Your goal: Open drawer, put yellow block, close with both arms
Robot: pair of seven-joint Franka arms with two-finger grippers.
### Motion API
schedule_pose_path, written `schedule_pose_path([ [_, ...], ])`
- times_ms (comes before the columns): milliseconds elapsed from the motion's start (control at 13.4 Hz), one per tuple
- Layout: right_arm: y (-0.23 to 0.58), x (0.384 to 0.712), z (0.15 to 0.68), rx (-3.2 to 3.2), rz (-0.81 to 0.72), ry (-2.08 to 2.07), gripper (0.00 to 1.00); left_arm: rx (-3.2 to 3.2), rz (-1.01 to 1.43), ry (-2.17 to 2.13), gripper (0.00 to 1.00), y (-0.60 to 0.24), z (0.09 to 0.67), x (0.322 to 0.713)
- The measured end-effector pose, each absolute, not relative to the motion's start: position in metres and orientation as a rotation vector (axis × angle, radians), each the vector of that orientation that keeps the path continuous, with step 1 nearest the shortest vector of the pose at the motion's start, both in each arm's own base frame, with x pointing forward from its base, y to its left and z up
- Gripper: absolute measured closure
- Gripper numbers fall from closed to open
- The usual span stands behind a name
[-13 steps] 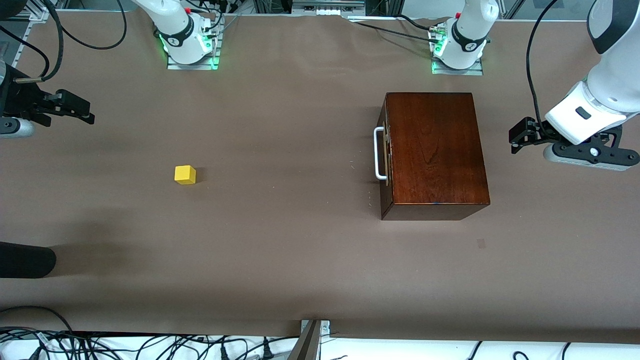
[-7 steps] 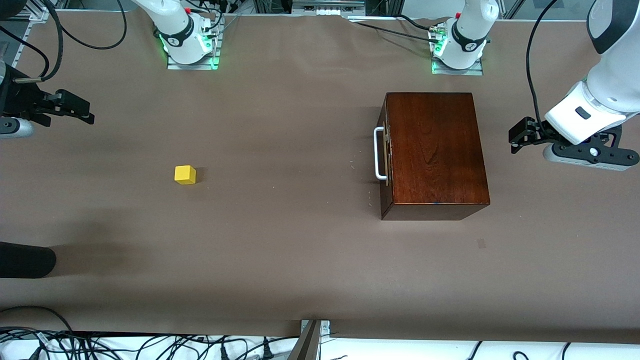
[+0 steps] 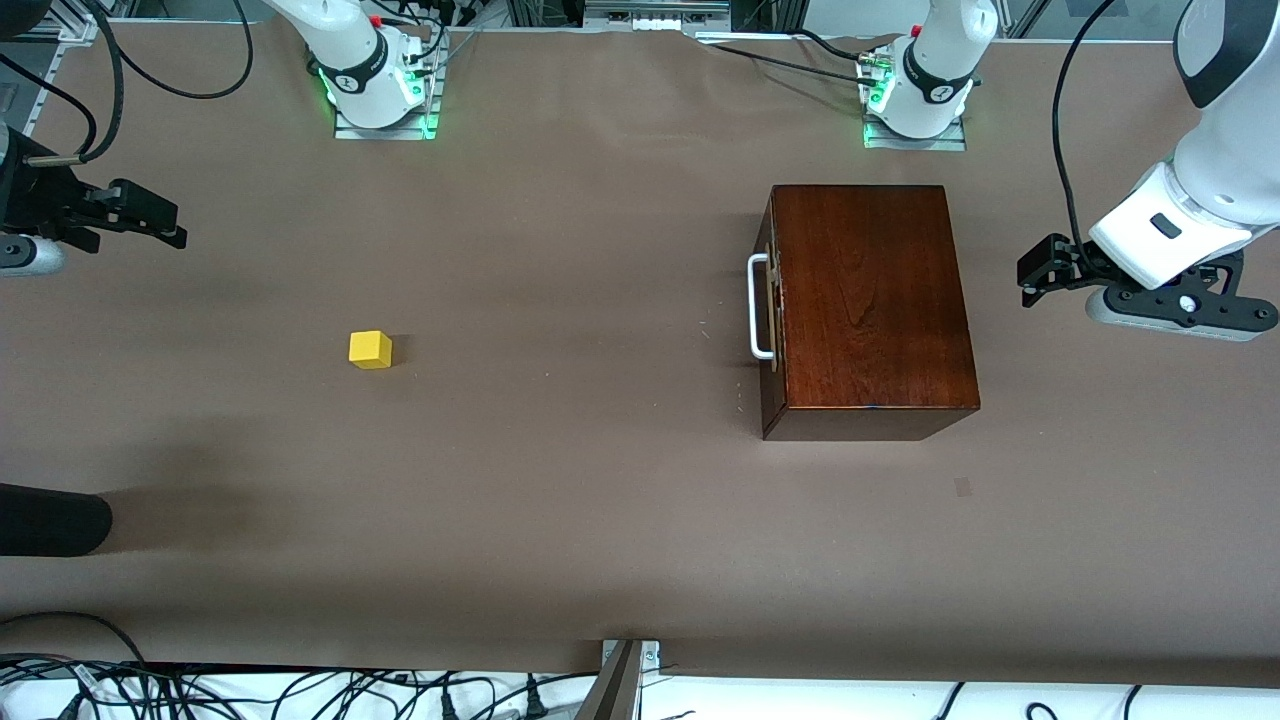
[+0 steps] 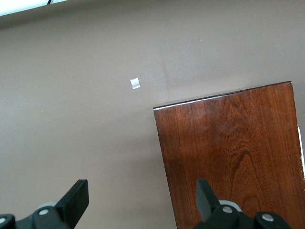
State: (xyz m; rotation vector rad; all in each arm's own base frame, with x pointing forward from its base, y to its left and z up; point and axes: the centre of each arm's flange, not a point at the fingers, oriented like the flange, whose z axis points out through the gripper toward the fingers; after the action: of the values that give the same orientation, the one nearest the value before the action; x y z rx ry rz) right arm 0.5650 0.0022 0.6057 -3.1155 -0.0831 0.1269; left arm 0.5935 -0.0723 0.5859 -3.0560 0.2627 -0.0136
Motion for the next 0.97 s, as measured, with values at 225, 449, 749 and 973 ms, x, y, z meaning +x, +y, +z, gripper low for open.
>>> schedule_pose_path([
  [225, 0.0022, 0.5650, 0.6057, -3.115, 0.127, -0.083, 0.00, -3.056, -0.013, 0.263, 0.00, -0.0723, 0.5859, 0.5935],
  [449, 0.0021, 0.5650, 0.6057, -3.115, 0.127, -0.083, 0.00, -3.056, -0.013, 0.263, 0.00, -0.0723, 0.5859, 0.5935],
  [749, 0.0021, 0.5650, 0.6057, -3.115, 0.127, -0.083, 0.00, -3.055, 0.008, 0.258, 0.00, -0.0704, 0.5846, 0.5923],
  [973, 0.0021, 0.5650, 0.6057, -3.115, 0.127, -0.083, 0.00, -3.055, 0.036, 0.248, 0.00, -0.0670, 0.5829, 0.5908],
])
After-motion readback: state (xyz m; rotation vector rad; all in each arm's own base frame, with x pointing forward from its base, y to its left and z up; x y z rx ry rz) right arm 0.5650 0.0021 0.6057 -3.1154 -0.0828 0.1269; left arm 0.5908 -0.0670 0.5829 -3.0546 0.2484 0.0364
